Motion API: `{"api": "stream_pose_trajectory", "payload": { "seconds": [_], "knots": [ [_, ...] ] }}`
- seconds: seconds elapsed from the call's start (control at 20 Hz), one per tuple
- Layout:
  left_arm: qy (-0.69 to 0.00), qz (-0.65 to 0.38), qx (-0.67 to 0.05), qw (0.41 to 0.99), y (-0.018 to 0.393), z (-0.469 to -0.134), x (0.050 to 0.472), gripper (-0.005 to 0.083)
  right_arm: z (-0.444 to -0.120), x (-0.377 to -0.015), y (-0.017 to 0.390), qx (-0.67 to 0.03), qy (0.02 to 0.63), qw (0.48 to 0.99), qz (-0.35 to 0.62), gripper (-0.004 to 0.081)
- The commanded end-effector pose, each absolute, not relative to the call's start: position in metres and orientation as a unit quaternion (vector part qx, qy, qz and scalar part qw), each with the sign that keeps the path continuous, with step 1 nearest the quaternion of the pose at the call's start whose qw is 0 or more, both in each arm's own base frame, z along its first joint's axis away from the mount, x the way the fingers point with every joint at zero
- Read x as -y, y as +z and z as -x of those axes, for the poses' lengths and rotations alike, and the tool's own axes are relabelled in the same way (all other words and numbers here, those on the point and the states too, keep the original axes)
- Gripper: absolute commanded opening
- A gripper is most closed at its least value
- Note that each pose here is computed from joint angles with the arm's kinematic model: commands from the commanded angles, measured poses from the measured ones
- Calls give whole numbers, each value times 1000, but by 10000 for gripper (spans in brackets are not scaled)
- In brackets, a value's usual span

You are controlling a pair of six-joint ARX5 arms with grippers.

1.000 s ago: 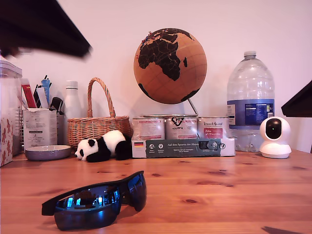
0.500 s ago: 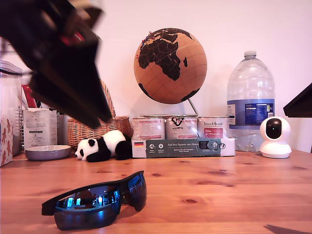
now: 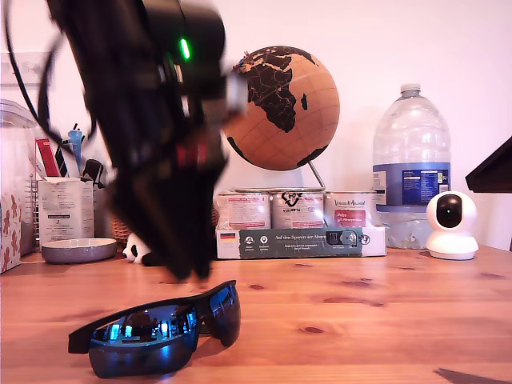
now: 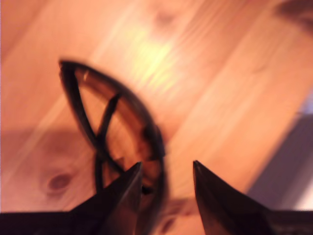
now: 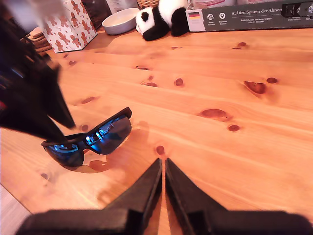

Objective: Pick up the sunglasses and open them, then place them back on the table

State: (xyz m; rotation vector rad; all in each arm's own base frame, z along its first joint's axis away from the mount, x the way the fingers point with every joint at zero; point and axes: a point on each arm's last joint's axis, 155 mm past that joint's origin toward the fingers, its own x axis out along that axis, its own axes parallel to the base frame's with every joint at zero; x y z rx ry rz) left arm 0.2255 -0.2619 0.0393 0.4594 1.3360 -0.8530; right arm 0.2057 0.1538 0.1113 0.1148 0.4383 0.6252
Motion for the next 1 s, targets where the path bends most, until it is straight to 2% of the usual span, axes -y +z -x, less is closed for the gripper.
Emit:
{"api": "stream_pose_trajectory", "payload": {
  "seconds": [0.0, 0.55, 0.95],
  "knots": [
    [-379, -213, -599, 673, 32, -227, 262, 295, -206, -156, 116, -208, 309, 927, -53, -12],
    [-401, -222, -580, 673, 22, -226, 282, 294, -208, -153, 115, -207, 300, 930, -52, -12],
    [-395, -229, -595, 662, 16, -221, 276, 287, -208, -153, 115, -207, 300, 930, -52, -12]
  ]
}}
